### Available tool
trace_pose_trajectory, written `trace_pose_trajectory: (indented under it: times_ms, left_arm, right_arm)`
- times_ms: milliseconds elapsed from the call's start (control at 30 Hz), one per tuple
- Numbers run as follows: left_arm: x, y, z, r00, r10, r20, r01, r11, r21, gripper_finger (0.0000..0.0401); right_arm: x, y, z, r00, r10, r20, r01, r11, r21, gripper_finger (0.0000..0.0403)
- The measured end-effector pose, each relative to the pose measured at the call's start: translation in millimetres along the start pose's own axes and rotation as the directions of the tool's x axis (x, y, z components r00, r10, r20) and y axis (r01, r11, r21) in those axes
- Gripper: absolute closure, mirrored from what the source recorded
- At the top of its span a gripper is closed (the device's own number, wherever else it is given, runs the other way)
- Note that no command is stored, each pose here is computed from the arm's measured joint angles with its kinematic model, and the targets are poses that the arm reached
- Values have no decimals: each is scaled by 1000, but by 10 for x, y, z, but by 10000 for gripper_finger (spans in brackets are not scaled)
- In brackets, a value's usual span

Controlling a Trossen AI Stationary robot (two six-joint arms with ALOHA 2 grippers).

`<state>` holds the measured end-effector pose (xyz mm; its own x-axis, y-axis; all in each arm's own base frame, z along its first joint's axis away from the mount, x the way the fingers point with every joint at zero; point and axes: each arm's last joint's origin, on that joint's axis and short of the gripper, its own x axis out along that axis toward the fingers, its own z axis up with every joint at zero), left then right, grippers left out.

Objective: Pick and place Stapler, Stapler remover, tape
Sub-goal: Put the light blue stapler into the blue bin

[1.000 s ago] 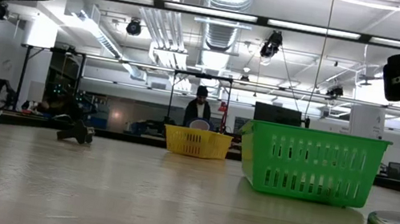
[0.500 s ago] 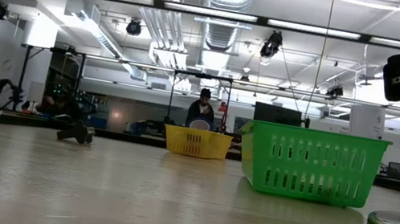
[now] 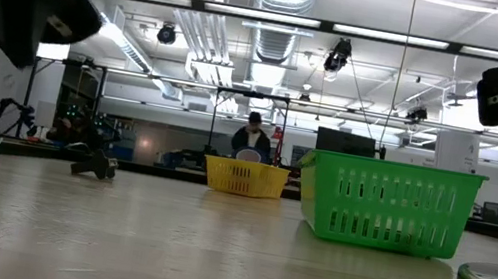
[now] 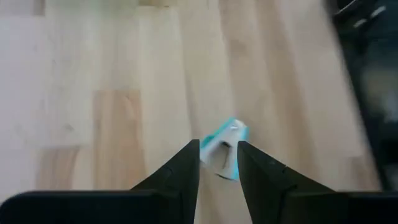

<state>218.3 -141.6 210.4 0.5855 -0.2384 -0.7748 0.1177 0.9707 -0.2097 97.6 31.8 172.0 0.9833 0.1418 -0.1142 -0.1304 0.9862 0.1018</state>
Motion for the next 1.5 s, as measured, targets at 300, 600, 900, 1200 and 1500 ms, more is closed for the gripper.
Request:
trace_pose_trajectory:
  times_ms: [300, 600, 900, 1200, 1500]
  left_arm:
    - [432, 5, -45, 997, 64, -44, -58, 990, 127, 303]
    - [522, 12, -80, 994, 75, -77, -65, 990, 122, 306]
    - [559, 12, -109, 994, 47, -100, -37, 995, 97, 324]
    - [581, 6, -105, 994, 43, -96, -34, 995, 96, 350]
    - [572, -11, -67, 996, 20, -90, -12, 996, 90, 393]
  right_arm:
    - [0, 0, 0, 1000, 1, 0, -1, 1000, 0, 394]
    - [0, 0, 0, 1000, 0, 0, 0, 1000, 0, 394]
    - [0, 0, 0, 1000, 0, 0, 0, 1000, 0, 394]
    - [0, 0, 0, 1000, 0, 0, 0, 1000, 0, 394]
    - [0, 0, 0, 1000, 1, 0, -1, 1000, 0, 394]
